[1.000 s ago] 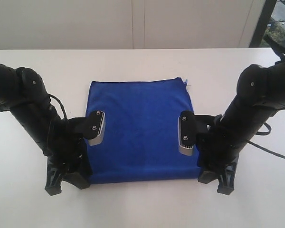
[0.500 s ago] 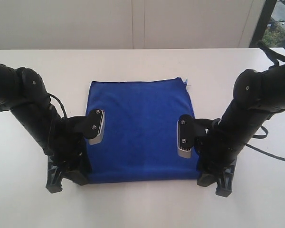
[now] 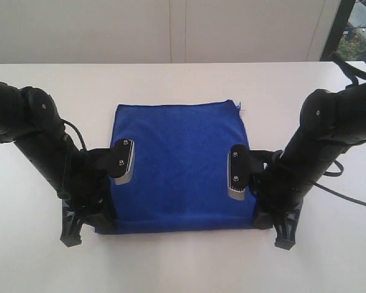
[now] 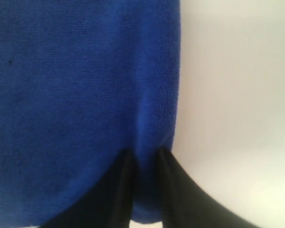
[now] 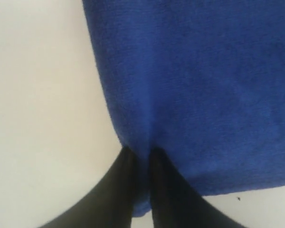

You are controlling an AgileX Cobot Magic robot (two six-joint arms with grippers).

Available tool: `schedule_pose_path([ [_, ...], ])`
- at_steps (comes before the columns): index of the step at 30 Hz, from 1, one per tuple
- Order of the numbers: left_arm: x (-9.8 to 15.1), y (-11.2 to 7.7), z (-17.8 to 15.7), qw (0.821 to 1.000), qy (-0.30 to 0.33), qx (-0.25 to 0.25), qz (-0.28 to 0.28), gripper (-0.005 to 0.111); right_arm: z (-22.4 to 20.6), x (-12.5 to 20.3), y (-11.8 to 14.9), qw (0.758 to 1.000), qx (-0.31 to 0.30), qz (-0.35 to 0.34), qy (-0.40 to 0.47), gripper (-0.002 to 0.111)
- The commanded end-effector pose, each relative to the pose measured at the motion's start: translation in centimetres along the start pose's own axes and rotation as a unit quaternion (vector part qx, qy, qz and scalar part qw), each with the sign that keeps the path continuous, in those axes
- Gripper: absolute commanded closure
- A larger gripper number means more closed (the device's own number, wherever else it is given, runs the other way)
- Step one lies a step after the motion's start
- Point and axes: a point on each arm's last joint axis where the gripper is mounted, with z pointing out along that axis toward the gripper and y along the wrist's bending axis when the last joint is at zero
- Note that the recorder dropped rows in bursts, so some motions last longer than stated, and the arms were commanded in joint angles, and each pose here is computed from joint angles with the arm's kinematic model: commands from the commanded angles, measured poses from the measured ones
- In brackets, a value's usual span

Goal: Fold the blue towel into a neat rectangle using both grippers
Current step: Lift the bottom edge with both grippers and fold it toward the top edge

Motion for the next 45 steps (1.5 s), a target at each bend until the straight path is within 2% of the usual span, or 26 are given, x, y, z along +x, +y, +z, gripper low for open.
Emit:
schedule_pose_path([
  [1,-0.1,-0.4,-0.2,1.000,-0.002,0.006,-0.002,0.087,0.4,0.2,0.2,1.000,-0.009,-0.002,0.005,0.108],
  [7,-1.2,-1.1,-3.5,0.999,-0.026,-0.040,0.009,0.101,-1.3,-0.2,0.4,1.000,0.012,-0.009,-0.008,0.108],
  [10,-1.3,-1.2,-3.7,0.999,-0.028,-0.039,0.008,0.107,-1.9,-0.3,0.5,1.000,0.021,-0.012,-0.013,0.108],
  [14,-1.2,-2.0,-3.7,1.000,-0.021,0.003,-0.006,0.107,-3.4,-0.5,1.1,0.999,0.027,-0.019,-0.021,0.108],
  [19,-0.5,-3.1,-3.8,0.993,0.022,0.062,-0.096,0.107,-5.2,-0.5,2.6,0.999,-0.006,-0.029,-0.021,0.108],
  [23,-0.5,-3.6,-3.8,0.991,0.024,0.089,-0.099,0.107,-5.4,-0.4,3.3,0.999,-0.037,-0.028,-0.017,0.108],
  [25,-0.6,-3.5,-4.0,0.991,0.023,0.088,-0.098,0.107,-5.4,-0.4,3.2,0.999,-0.030,-0.027,-0.019,0.108],
  [27,-1.3,-2.7,-4.8,0.991,0.020,0.068,-0.115,0.107,-5.5,-0.7,2.4,0.999,0.007,-0.020,-0.028,0.108],
  [31,-2.0,-0.4,-7.2,0.987,0.060,-0.010,-0.148,0.107,-6.8,-1.6,0.3,0.992,0.114,-0.011,-0.061,0.108],
  [33,-2.4,0.5,-7.7,0.987,0.050,-0.050,-0.146,0.107,-7.8,-2.2,-0.7,0.983,0.164,-0.010,-0.079,0.108],
  [35,-3.1,2.0,-8.2,0.982,0.013,-0.122,-0.142,0.107,-8.7,-2.8,-2.2,0.965,0.239,-0.003,-0.104,0.108],
  [45,-3.2,5.3,-7.7,0.960,-0.024,-0.255,-0.113,0.107,-7.3,-3.0,-5.3,0.930,0.346,0.010,-0.120,0.108],
])
